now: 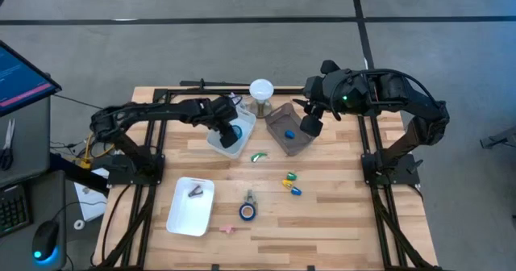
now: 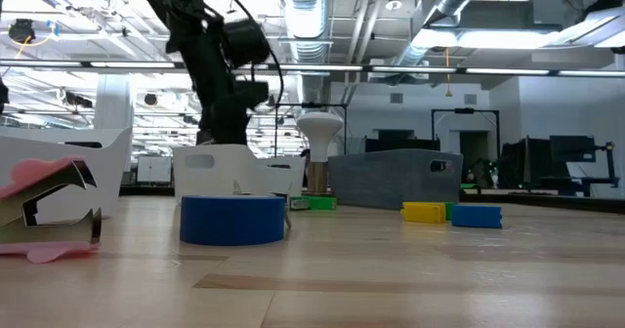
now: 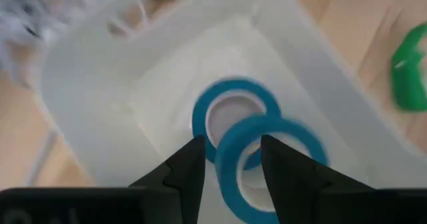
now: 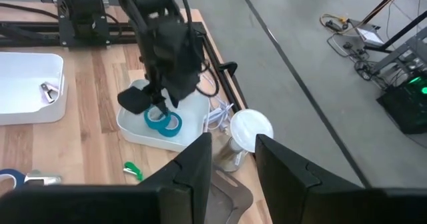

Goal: Pick and place Stapler, Stapler remover, tape
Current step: Put the blue tape into the top white bin, then put the gray staple remover into the bottom white bin

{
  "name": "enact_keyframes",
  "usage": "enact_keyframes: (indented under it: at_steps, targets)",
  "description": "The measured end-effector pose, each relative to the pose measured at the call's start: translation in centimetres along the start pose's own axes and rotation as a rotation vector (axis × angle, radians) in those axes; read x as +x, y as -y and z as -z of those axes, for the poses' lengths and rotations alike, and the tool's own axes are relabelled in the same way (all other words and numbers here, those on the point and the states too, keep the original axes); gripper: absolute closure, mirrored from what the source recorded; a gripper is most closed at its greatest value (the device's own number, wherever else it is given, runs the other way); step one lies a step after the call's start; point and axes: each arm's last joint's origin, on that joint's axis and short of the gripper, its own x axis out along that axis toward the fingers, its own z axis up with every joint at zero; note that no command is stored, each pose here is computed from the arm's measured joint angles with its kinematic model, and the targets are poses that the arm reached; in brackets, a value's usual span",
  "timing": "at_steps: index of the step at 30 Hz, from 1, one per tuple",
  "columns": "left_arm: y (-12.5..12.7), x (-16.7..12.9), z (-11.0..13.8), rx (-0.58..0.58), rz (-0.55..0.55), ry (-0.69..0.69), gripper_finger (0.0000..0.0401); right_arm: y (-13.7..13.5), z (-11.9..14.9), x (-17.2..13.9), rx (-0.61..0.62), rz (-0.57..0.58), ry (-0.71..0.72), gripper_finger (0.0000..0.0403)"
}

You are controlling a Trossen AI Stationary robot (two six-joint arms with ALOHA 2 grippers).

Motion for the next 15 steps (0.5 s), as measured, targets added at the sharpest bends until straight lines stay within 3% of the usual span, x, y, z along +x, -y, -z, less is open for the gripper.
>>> enact_keyframes:
  at_steps: [10, 15]
  targets:
    - [-0.3, -6.8, -0.4, -0.017, 0.011, 0.233, 0.0265, 0.2, -0.1, 0.1, -0.002, 0.006, 0.004, 0.0294]
    - [1.1, -10.5, 0.2, 0.011, 0.120, 0.347, 0.0265, 0.2, -0.1, 0.1, -0.002, 0.006, 0.004, 0.0294]
